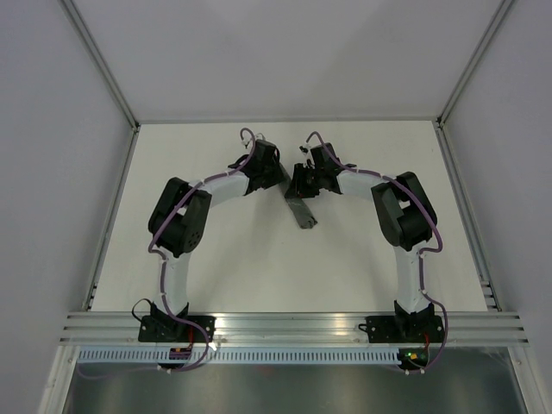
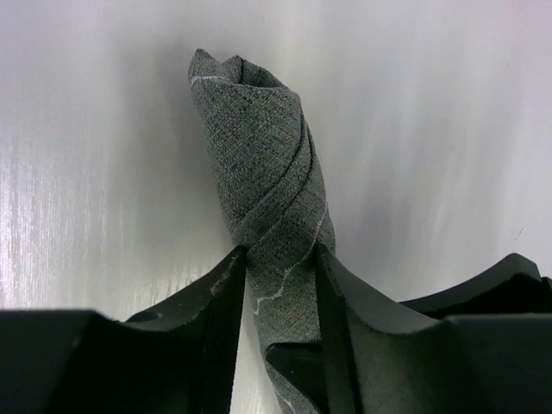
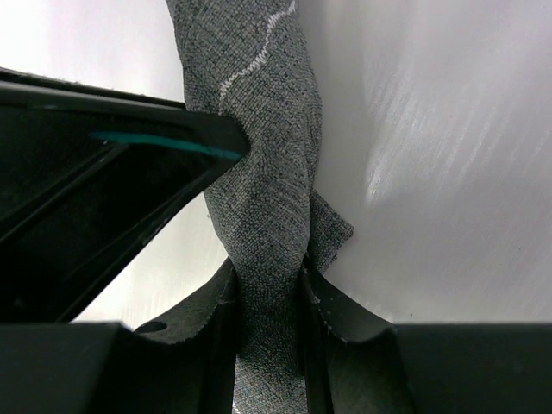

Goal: Fold the napkin, place the utensils inside, and roll it up
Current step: Roll the napkin at the center of the board.

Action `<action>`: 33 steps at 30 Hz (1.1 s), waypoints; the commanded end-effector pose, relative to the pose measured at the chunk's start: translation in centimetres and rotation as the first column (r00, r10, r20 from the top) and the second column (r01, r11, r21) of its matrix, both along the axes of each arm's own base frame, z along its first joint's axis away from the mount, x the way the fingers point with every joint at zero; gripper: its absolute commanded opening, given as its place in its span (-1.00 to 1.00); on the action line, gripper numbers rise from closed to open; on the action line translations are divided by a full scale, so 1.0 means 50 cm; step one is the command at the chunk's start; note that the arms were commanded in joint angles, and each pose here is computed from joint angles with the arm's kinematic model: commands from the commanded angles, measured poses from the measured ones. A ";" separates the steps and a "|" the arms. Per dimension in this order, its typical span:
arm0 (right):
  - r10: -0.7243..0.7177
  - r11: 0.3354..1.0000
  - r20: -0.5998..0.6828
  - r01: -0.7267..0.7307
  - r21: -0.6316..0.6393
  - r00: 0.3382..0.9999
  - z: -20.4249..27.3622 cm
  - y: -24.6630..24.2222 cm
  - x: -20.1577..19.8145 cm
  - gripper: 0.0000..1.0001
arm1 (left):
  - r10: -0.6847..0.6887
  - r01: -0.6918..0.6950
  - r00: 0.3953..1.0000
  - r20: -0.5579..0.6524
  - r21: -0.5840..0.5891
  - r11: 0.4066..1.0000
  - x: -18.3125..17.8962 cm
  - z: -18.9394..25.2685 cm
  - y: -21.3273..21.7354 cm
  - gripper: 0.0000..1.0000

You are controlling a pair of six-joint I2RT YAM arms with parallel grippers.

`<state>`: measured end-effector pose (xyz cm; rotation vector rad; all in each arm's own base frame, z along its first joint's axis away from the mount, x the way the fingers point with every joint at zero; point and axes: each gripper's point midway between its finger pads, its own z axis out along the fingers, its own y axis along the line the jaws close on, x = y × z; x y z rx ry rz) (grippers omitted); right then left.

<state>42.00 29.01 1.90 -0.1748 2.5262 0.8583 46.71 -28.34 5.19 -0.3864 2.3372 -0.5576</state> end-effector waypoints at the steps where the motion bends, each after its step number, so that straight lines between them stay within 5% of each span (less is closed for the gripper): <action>1: -0.073 0.975 -0.216 0.024 -0.219 0.974 -0.162 -0.093 -0.094 -0.99 | 0.044 -0.044 0.999 -0.002 -0.001 0.999 0.025 0.001 -0.007 -0.24; 7: -0.043 0.979 -0.183 0.006 -0.202 0.982 -0.134 -0.084 -0.082 -0.99 | 0.003 -0.001 0.999 -0.035 0.034 0.999 0.024 -0.027 -0.012 -0.58; 10: -0.027 0.981 -0.157 -0.004 -0.193 0.987 -0.115 -0.079 -0.074 -0.83 | -0.032 0.033 0.999 -0.022 0.065 0.997 0.032 -0.024 -0.014 -0.65; 22: 0.065 0.981 -0.052 -0.073 -0.178 0.997 -0.044 -0.065 -0.065 -0.11 | -0.146 0.145 0.989 -0.003 0.121 0.982 0.042 -0.021 -0.031 -0.75; 33: 0.114 0.976 -0.040 -0.119 -0.181 0.993 -0.028 -0.053 -0.077 0.21 | -0.175 0.177 0.984 -0.023 0.168 0.970 0.040 -0.028 -0.024 -0.78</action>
